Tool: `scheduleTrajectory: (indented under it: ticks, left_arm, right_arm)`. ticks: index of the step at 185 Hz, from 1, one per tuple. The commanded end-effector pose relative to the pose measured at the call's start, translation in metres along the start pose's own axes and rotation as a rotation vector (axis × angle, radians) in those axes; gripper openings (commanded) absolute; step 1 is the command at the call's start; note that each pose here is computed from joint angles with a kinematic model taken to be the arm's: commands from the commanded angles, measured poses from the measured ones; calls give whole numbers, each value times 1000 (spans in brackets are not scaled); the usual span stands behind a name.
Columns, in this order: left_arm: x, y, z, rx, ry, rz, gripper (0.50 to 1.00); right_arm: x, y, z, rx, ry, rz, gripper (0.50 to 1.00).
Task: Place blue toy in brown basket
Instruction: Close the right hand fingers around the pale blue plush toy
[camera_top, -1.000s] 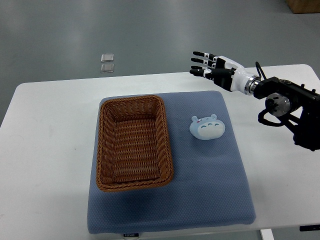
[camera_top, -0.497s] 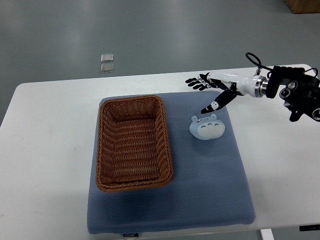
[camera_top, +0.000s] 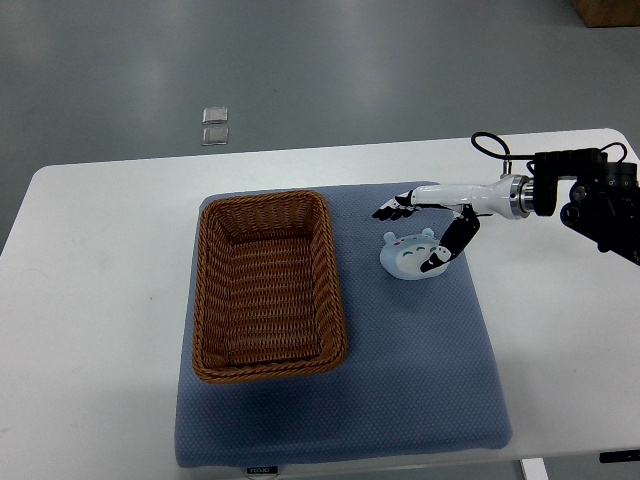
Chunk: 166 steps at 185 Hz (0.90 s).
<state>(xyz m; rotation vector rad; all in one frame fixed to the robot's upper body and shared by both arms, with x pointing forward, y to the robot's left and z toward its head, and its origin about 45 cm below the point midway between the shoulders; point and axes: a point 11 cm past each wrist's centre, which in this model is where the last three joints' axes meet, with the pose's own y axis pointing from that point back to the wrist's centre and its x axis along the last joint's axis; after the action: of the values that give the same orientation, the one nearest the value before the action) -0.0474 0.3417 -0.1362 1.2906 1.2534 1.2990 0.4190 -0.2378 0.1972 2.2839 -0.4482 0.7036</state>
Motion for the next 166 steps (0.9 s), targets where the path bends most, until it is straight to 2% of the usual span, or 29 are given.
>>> scheduleTrajectory:
  ticks: [1,52,75,91,111,166]
  left_arm:
    - [0,0,0,0,-1,0,1000]
    - [0,0,0,0,1,0,1000]
    - [0,0,0,0,-1,0,1000]
    - [0,0,0,0,1,0,1000]
    - [0,0,0,0,-1,0,1000]
    - [0,0,0,0,-2,0,1000]
  right_arm:
    - [-11,-2,7,-9,9,19,913]
    - [-19,-8,10,0,21,76,901]
    - [-19,-8,10,-1,23,78,762]
    - [-19,-7,11,-5,25,78,613]
    - [-19,-7,11,-5,25,78,501]
    - [-5,-2,7,18,12,122,500]
